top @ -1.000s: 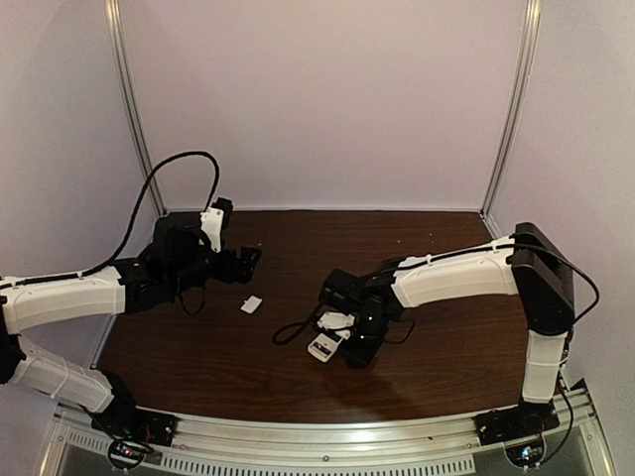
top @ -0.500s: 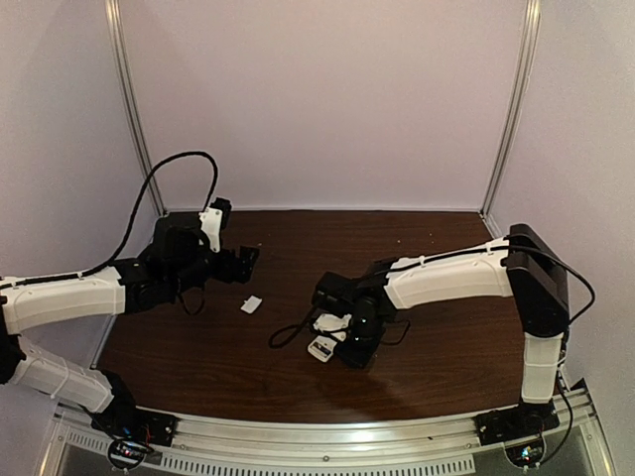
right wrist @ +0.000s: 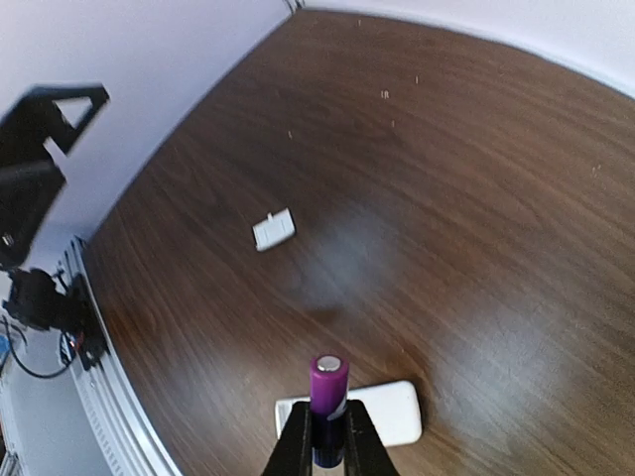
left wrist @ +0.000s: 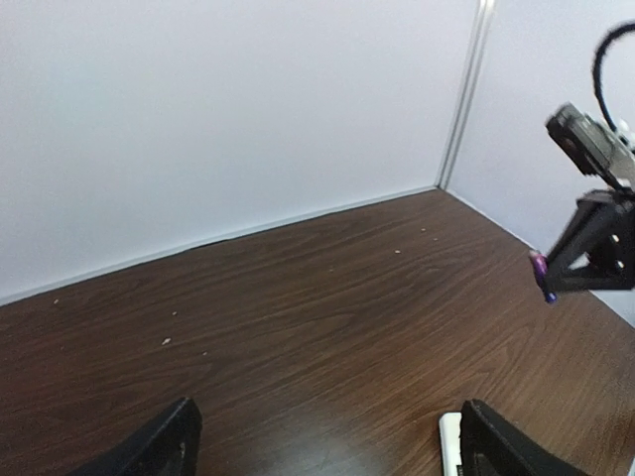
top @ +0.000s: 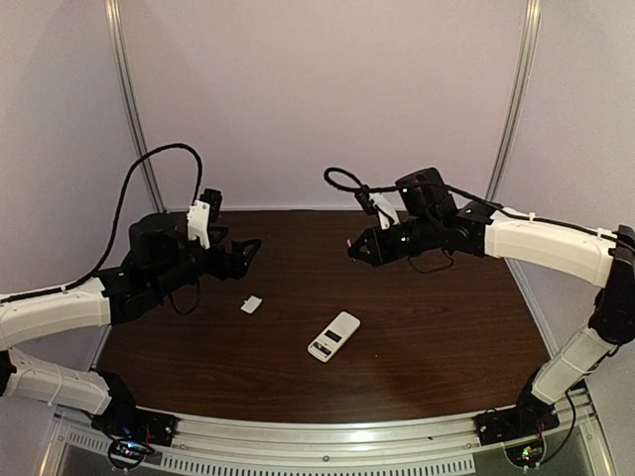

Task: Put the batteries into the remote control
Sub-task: Pick up the battery at the center of the board, then pass from the right arm to the left

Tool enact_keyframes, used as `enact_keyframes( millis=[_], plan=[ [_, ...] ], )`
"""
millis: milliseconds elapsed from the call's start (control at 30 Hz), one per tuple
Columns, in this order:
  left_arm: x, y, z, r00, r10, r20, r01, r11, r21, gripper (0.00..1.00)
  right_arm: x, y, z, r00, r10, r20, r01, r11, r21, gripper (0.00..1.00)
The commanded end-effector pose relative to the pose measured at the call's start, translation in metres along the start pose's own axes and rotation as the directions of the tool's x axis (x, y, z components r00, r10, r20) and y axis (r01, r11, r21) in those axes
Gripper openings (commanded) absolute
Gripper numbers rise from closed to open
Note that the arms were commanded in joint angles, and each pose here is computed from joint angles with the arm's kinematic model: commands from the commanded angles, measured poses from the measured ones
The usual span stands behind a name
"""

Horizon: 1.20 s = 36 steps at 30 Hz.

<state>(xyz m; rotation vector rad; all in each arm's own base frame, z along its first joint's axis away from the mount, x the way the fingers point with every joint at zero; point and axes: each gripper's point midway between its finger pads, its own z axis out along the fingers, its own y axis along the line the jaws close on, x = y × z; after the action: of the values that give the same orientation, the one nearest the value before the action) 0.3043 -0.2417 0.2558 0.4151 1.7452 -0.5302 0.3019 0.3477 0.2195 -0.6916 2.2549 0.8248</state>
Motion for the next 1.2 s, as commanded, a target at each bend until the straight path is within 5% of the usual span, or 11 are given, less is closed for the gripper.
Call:
enact_keyframes(
  millis=[0, 400, 1167],
  plan=[
    [-0.023, -0.041, 0.002, 0.993, 0.041, 0.108, -0.064, 0.974, 0.22, 0.9, -0.06, 0.026, -0.02, 0.951, 0.156, 0.266, -0.095, 0.969, -0.227, 0.0],
    [-0.017, -0.122, 0.052, 0.981, 0.168, 0.102, -0.191, 0.936, 0.295, 0.73, -0.081, 0.045, -0.041, 0.849, 0.354, 0.392, -0.159, 0.879, -0.449, 0.0],
    [-0.023, -0.141, 0.089, 0.983, 0.172, 0.056, -0.181, 0.956, 0.23, 0.41, -0.064, 0.057, -0.027, 0.876, 0.291, 0.384, -0.131, 0.911, -0.391, 0.0]
  ],
)
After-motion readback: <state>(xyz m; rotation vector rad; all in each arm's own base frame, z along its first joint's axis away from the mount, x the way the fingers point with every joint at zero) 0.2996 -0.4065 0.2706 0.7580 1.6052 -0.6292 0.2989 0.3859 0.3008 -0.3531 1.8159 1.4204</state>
